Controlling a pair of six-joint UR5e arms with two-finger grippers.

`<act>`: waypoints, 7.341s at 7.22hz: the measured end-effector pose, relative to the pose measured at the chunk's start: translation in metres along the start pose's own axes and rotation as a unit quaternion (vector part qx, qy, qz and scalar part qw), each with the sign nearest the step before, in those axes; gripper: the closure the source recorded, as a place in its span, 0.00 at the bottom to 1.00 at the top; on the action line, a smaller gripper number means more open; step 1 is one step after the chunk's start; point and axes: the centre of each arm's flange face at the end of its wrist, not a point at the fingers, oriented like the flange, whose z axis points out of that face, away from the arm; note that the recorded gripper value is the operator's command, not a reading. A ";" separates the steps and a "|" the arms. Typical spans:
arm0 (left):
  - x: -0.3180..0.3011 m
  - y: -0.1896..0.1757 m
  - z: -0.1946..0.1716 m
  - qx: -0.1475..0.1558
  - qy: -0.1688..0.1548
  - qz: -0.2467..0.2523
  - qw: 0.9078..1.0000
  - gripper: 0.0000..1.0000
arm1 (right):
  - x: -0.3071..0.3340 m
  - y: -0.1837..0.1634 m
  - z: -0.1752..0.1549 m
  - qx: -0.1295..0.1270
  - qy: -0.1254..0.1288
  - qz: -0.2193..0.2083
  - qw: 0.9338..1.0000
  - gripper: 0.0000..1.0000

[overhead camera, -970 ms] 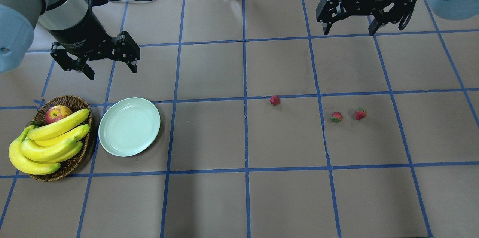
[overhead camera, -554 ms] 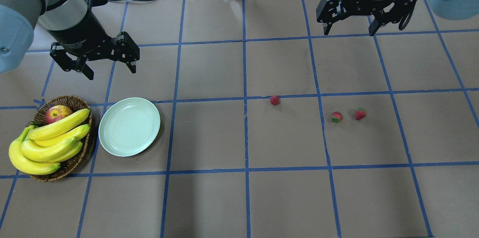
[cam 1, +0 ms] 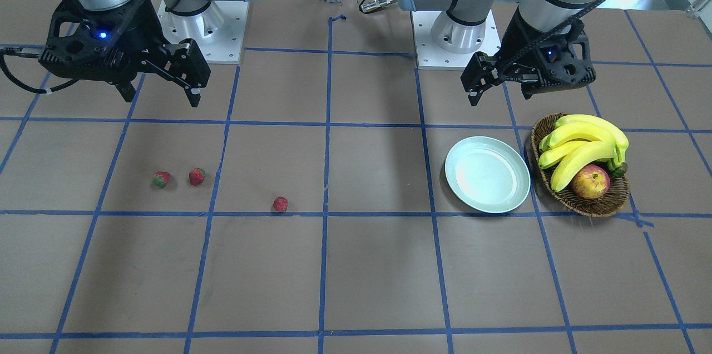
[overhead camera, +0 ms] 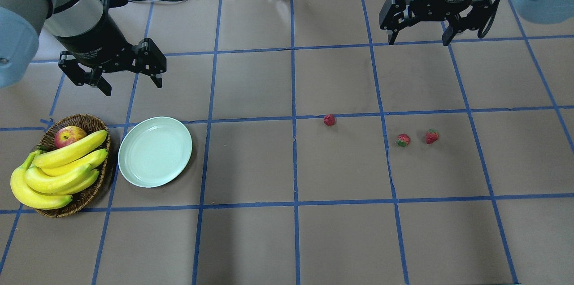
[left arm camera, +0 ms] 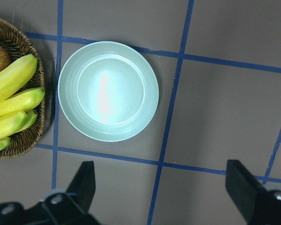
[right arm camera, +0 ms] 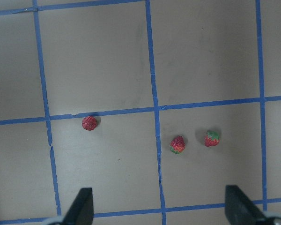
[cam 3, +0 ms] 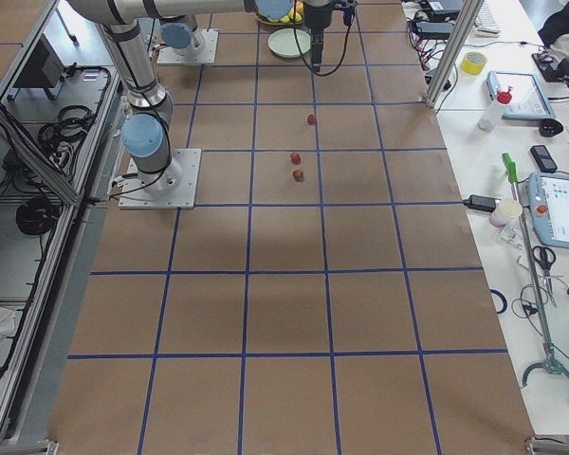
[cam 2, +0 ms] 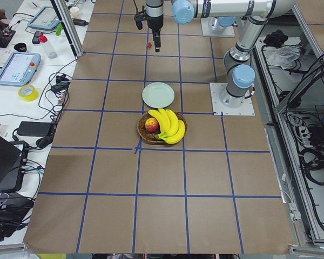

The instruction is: Collect all strawberries into plate

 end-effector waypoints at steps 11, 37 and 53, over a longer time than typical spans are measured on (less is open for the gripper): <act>0.000 0.001 0.000 0.000 -0.005 0.001 1.000 0.00 | -0.108 -0.020 0.258 -0.013 -0.013 0.022 1.000 0.11; 0.000 0.003 0.001 -0.002 -0.006 0.002 1.000 0.00 | -0.027 0.018 0.254 -0.038 0.050 -0.015 0.998 0.01; 0.000 0.006 0.002 -0.002 -0.005 0.001 1.000 0.00 | 0.056 0.044 0.333 -0.054 0.010 -0.002 0.998 0.82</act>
